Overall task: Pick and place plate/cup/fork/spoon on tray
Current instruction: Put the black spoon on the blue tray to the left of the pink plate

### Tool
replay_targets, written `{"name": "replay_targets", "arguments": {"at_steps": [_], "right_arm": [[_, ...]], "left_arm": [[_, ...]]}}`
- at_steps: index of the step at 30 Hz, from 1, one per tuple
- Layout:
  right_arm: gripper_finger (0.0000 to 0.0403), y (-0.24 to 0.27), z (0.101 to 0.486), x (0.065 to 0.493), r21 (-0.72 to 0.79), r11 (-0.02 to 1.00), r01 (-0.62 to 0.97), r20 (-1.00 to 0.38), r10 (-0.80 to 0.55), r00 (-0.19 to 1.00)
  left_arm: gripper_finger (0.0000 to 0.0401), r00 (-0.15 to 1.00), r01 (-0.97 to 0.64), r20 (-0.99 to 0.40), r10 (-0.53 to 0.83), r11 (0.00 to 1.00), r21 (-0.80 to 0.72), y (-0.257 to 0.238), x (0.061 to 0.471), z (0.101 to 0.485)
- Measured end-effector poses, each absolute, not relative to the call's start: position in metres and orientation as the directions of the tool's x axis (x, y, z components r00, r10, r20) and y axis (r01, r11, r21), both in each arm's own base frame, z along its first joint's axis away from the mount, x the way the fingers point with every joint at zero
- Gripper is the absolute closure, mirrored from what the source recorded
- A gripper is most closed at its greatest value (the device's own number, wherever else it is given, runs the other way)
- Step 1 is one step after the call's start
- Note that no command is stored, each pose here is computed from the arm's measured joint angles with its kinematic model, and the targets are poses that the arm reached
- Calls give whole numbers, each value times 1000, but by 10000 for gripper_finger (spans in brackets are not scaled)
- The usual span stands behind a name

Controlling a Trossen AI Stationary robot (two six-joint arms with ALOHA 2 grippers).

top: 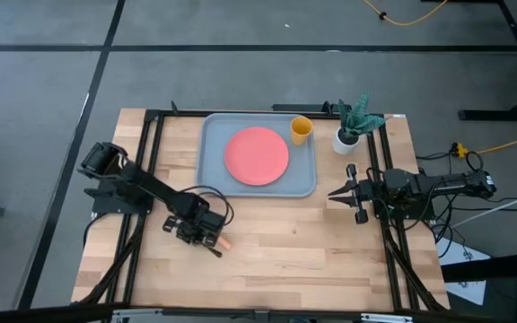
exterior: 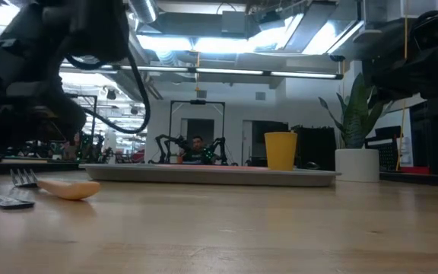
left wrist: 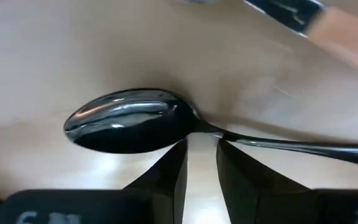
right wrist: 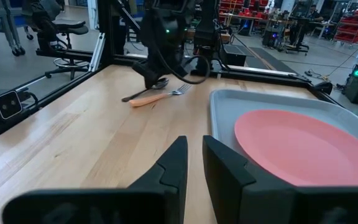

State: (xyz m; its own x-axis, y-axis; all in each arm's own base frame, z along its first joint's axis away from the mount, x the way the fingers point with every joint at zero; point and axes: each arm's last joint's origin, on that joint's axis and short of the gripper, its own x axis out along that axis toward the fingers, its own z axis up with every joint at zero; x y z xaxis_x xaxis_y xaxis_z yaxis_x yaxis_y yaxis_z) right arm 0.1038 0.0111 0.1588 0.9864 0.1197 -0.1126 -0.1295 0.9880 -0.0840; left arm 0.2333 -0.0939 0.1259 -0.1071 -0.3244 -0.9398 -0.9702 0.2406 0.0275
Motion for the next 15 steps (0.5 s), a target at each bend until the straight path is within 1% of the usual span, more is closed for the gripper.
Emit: {"name": "replay_targets", "arguments": {"at_steps": [7, 12, 15], "right_arm": [[347, 11, 159, 104, -84, 988, -130, -112, 120, 986], [347, 11, 159, 104, -84, 988, -130, -113, 120, 986], [347, 11, 159, 104, -84, 988, -129, -112, 120, 986]], "left_arm": [[321, -198, -953, -938, -285, 282, 116, -83, 226, 126], [321, -184, -952, -949, -255, 287, 107, -76, 227, 128], [321, -210, -947, -963, -170, 282, 157, -73, 228, 135]]}}
